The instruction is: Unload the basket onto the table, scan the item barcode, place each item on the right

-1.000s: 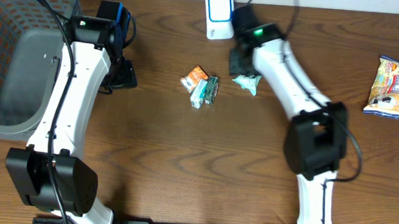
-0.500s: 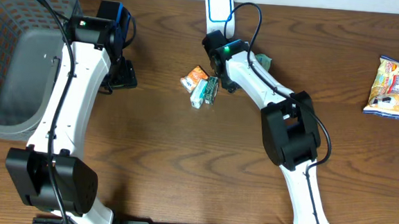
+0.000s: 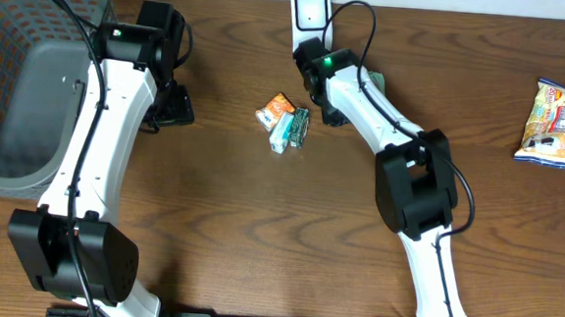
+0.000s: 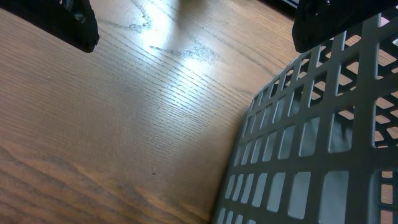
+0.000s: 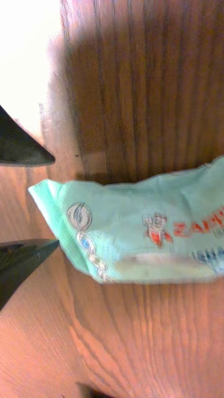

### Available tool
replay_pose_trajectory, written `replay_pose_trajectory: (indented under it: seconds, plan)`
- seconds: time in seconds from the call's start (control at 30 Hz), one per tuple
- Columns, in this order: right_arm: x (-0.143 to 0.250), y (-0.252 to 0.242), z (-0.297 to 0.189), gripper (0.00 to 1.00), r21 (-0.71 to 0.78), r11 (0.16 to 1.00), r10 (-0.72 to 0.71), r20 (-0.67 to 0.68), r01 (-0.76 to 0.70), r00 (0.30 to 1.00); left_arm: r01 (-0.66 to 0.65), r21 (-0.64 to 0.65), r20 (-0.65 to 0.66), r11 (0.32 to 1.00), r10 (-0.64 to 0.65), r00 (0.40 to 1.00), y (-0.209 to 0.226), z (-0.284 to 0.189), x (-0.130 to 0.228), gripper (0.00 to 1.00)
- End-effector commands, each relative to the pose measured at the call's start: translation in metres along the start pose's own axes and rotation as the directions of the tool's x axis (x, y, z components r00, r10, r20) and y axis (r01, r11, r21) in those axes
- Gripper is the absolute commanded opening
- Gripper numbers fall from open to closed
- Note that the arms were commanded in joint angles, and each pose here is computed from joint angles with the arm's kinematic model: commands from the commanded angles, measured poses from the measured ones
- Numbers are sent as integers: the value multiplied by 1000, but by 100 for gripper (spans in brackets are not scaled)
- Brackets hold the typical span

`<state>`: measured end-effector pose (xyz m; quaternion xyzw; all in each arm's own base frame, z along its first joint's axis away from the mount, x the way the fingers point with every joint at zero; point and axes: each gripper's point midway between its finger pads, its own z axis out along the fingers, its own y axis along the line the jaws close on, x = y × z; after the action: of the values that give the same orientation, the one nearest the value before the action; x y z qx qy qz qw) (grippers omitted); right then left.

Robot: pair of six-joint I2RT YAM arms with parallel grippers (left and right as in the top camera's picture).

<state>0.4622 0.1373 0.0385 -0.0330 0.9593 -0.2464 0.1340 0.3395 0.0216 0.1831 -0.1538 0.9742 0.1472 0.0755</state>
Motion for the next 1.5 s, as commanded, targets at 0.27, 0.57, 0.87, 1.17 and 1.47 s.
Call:
replay_pose_trajectory:
  seconds: [0.27,0.57,0.87,1.17,1.47]
  plan:
    - [-51,-16,-31,79,-32,992,-113,189,121,976,-13,-21,1,1000,13,1000,4,1,0,97]
    - [-54,-26,20,77,16,996,-90,138,89,986,-13,-22,1,1000,13,1000,5,1,0,98]
    - [-36,-5,55,59,-114,988,-97,45,101,994,-13,-21,1,1000,13,1000,4,1,0,98]
    - [-16,3,37,15,-242,966,-104,-34,93,994,-13,-21,1,1000,13,1000,4,1,0,98]
    - [2,26,-77,1,-862,508,-147,-75,10,986,-13,-21,1,1000,13,1000,4,1,0,98]
